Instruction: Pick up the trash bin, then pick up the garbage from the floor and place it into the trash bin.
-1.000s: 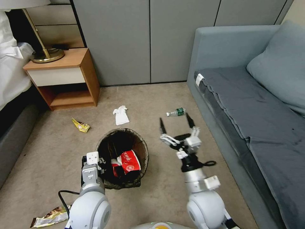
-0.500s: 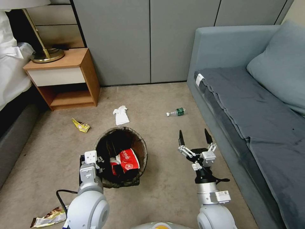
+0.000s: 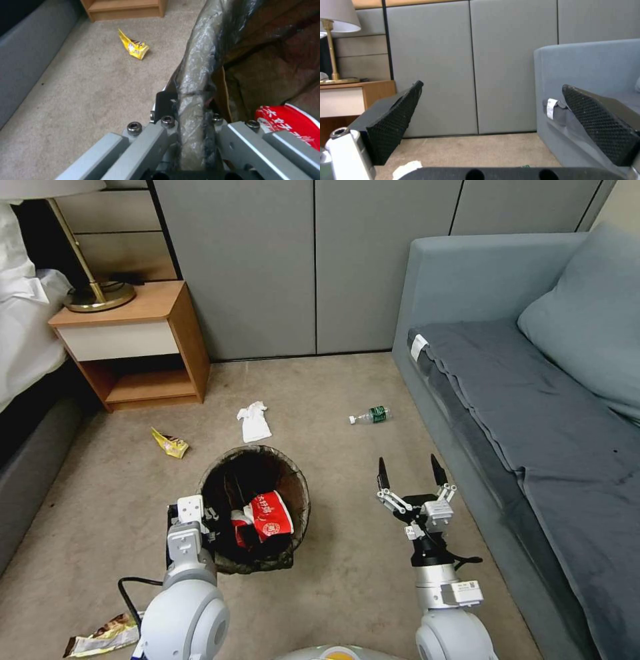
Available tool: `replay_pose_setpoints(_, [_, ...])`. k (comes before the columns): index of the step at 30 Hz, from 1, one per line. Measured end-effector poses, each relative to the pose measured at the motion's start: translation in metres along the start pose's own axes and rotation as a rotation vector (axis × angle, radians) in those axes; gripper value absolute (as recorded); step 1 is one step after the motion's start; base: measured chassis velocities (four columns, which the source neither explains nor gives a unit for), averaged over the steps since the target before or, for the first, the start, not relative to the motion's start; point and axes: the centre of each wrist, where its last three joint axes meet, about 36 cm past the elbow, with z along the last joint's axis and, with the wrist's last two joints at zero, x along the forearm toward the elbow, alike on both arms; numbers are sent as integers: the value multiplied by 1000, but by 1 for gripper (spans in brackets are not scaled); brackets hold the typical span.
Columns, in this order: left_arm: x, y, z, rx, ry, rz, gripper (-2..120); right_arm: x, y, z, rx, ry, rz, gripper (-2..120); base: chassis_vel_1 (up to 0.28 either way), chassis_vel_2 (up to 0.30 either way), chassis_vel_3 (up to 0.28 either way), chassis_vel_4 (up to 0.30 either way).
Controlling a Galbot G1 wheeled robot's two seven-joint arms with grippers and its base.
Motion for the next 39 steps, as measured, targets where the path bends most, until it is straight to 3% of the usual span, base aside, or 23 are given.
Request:
replay_pose_setpoints(28, [2,0,-1,2,-3,0,0,-7,0,-3,0,-14,-7,100,-161,154,162,-157])
replay_pose_setpoints(39, [2,0,-1,0,-3,-1,0,-13,1,0,6,-85,-46,100,-92,106,87,-77])
